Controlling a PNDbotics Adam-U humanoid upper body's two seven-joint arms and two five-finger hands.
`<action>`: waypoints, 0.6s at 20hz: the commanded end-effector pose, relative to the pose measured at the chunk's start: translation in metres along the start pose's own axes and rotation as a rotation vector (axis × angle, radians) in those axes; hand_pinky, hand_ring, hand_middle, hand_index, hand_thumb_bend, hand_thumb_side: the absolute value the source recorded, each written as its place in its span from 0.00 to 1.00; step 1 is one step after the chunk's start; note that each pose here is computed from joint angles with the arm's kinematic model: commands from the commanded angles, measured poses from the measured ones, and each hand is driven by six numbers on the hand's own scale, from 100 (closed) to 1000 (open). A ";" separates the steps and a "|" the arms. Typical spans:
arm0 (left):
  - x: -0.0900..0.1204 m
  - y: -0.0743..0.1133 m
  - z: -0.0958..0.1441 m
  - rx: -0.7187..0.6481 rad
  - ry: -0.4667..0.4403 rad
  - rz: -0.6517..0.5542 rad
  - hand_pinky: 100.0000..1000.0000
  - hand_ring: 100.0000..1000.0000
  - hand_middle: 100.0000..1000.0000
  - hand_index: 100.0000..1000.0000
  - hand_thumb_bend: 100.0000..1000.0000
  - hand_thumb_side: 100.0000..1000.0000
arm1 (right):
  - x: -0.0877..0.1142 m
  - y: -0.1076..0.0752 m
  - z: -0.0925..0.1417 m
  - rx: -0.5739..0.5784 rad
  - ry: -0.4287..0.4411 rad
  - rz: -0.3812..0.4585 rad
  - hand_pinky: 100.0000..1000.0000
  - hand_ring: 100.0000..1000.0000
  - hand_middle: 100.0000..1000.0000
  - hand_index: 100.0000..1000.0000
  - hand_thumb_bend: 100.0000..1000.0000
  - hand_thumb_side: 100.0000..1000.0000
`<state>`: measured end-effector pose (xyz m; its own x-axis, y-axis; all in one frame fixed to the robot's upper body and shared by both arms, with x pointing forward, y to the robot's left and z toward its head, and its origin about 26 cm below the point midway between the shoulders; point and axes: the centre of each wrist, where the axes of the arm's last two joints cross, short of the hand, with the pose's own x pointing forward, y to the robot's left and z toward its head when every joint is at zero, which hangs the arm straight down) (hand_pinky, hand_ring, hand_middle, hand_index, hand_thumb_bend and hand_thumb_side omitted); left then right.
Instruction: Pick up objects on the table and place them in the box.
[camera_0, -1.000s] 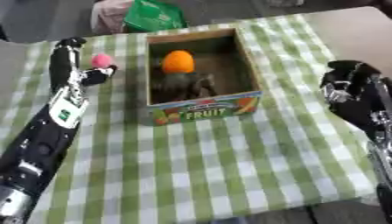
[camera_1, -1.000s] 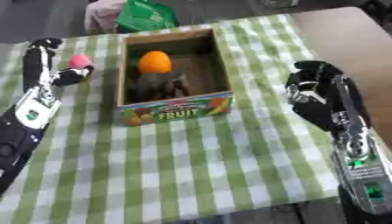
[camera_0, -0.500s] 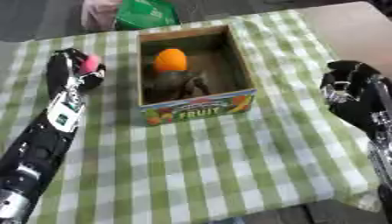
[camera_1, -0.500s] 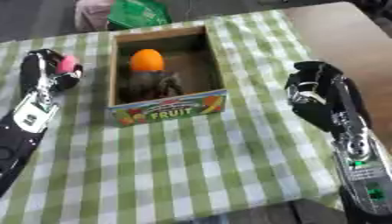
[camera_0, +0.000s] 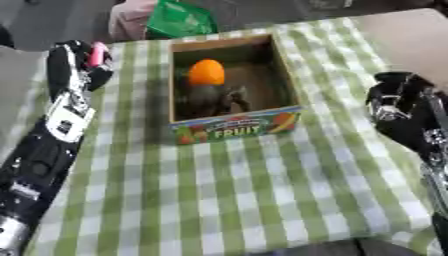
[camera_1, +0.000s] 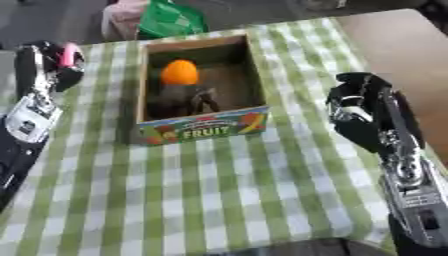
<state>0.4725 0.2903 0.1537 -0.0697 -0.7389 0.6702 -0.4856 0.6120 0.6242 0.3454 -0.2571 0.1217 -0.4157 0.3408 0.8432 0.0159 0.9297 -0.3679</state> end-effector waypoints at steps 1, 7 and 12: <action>0.028 0.022 -0.011 -0.014 -0.120 0.037 0.52 0.37 0.32 0.46 0.17 0.00 | 0.005 -0.006 -0.002 -0.008 -0.017 0.010 0.60 0.62 0.51 0.69 0.00 0.11; 0.074 0.008 0.000 -0.163 -0.310 0.048 0.54 0.38 0.33 0.47 0.21 0.00 | 0.005 -0.004 -0.002 0.001 -0.016 0.009 0.60 0.62 0.51 0.69 0.00 0.11; 0.100 -0.019 0.012 -0.296 -0.433 0.013 0.55 0.41 0.36 0.49 0.30 0.01 | 0.005 -0.002 -0.003 0.009 -0.020 0.005 0.60 0.62 0.51 0.69 0.00 0.11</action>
<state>0.4638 0.2084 0.1905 -0.4157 -0.7389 0.5302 -0.2184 0.6471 0.7305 0.3450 -0.2567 0.1209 -0.4129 0.3399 0.8449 0.0104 0.9294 -0.3689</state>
